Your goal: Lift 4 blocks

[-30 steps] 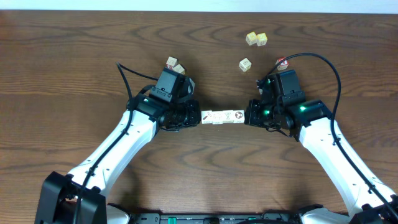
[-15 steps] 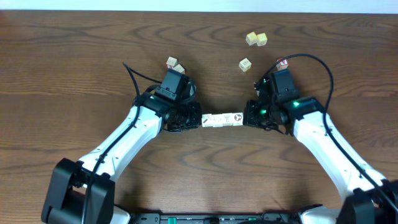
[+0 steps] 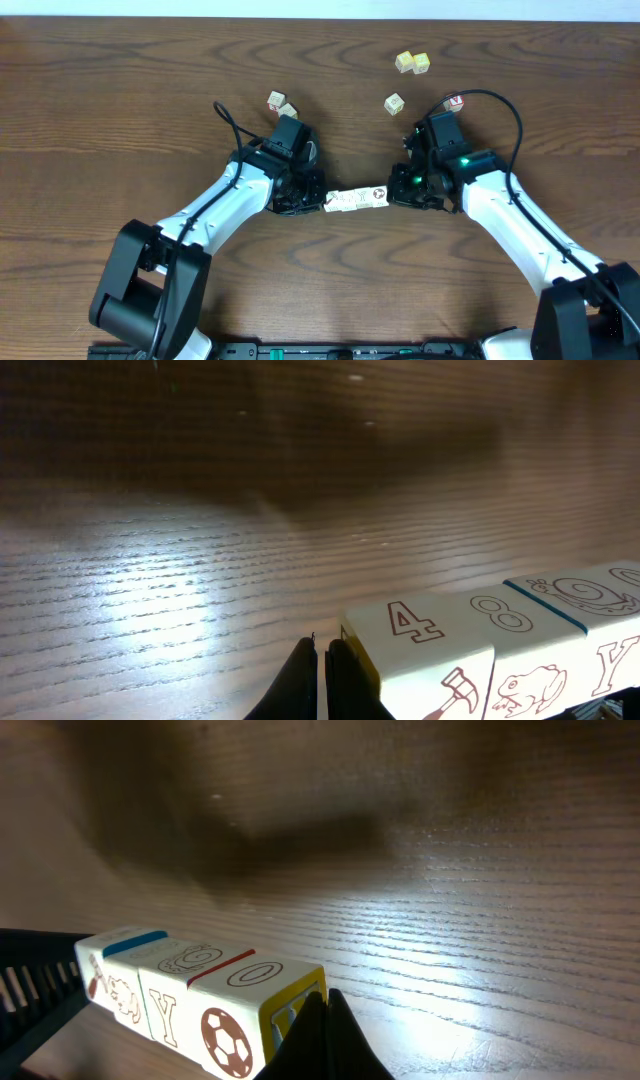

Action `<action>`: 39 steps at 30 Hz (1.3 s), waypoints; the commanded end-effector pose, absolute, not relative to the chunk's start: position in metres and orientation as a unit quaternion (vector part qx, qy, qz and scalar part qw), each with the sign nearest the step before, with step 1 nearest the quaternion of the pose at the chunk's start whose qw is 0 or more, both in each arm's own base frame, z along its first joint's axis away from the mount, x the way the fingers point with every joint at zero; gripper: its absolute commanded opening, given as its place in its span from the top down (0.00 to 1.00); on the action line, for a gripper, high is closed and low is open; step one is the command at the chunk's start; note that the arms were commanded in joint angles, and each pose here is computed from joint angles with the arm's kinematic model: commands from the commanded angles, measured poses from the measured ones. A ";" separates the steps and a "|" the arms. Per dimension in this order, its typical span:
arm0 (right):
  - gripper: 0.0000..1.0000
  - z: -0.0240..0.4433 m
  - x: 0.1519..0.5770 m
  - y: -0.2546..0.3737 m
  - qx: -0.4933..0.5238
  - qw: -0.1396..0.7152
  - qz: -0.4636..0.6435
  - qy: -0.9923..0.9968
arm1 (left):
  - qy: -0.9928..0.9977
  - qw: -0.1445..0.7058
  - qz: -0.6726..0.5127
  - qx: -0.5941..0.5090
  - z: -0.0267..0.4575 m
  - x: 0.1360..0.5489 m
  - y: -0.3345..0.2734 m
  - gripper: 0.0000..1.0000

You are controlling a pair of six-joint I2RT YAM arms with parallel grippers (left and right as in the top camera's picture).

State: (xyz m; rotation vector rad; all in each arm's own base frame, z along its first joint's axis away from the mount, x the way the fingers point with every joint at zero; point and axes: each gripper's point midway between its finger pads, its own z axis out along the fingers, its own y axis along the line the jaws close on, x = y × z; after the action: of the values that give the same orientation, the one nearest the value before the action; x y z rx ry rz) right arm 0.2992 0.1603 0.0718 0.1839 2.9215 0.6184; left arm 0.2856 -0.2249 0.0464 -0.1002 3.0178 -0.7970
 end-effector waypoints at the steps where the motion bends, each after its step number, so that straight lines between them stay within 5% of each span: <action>1: 0.99 0.068 0.289 0.186 0.039 0.039 0.244 0.968 | 0.954 -0.005 -0.299 -0.013 0.056 0.280 -0.248 0.93; 39: 0.99 0.010 0.293 0.161 0.041 0.014 0.149 0.988 | 0.966 -0.031 -0.252 -0.036 0.004 0.284 -0.240 0.93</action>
State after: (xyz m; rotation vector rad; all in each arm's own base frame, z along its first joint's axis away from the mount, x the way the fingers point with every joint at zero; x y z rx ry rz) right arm 0.3002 0.1492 0.0101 0.2012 3.0536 0.4550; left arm 0.2847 -0.2323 0.0005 -0.1407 3.1029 -0.7919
